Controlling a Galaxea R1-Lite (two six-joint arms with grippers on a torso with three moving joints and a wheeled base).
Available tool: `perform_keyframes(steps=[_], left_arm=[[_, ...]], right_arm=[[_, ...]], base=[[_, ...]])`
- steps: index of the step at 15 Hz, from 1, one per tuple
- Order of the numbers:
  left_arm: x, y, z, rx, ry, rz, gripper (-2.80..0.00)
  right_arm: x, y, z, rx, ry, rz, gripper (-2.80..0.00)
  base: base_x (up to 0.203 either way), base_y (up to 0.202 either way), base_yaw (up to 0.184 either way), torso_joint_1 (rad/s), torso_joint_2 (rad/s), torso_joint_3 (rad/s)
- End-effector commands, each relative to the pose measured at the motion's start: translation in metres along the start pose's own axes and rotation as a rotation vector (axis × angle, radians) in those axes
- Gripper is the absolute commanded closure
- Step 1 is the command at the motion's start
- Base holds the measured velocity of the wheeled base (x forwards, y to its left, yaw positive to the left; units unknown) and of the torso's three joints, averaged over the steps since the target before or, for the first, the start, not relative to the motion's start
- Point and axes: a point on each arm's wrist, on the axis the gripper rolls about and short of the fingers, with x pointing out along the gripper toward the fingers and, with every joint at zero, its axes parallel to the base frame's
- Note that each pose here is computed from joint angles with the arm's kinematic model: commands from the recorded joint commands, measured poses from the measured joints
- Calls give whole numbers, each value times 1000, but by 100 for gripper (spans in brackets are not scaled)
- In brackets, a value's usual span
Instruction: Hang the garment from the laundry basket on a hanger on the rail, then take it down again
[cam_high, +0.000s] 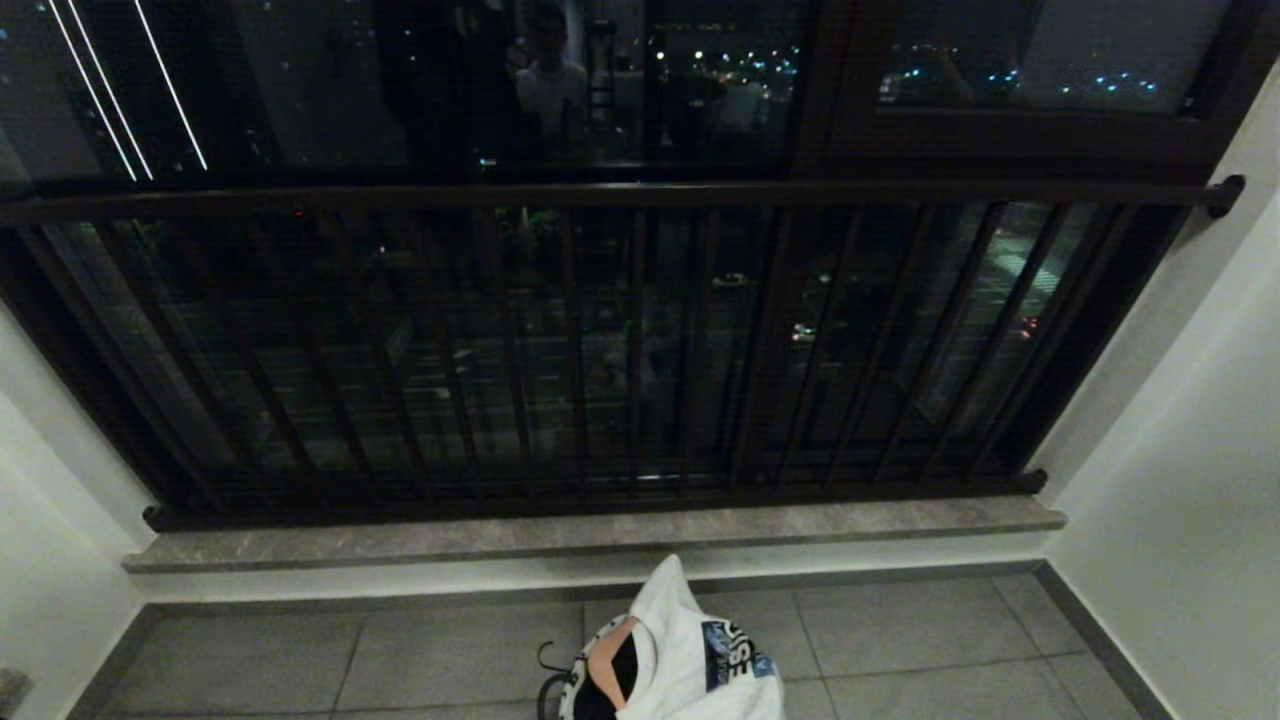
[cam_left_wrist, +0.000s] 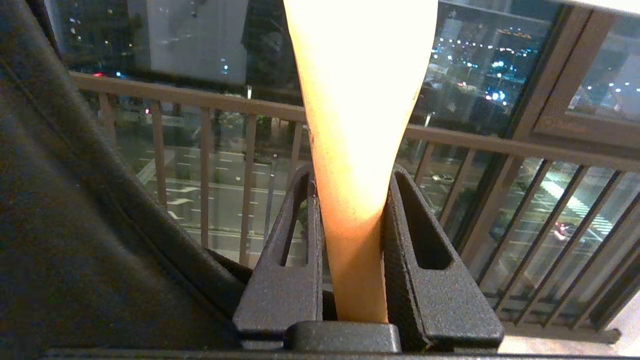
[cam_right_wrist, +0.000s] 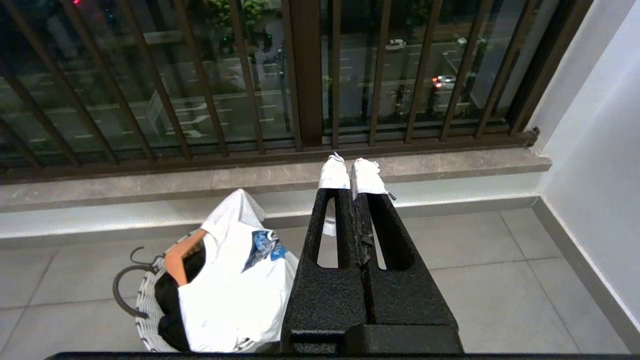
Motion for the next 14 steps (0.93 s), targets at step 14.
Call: perform_keyframes(steps=[14], left_arm=[[0, -1, 7, -2, -18, -4, 0]], right_arm=[[0, 0, 0, 0, 1, 0, 0]], base=[[0, 0, 0, 165, -330, -167]])
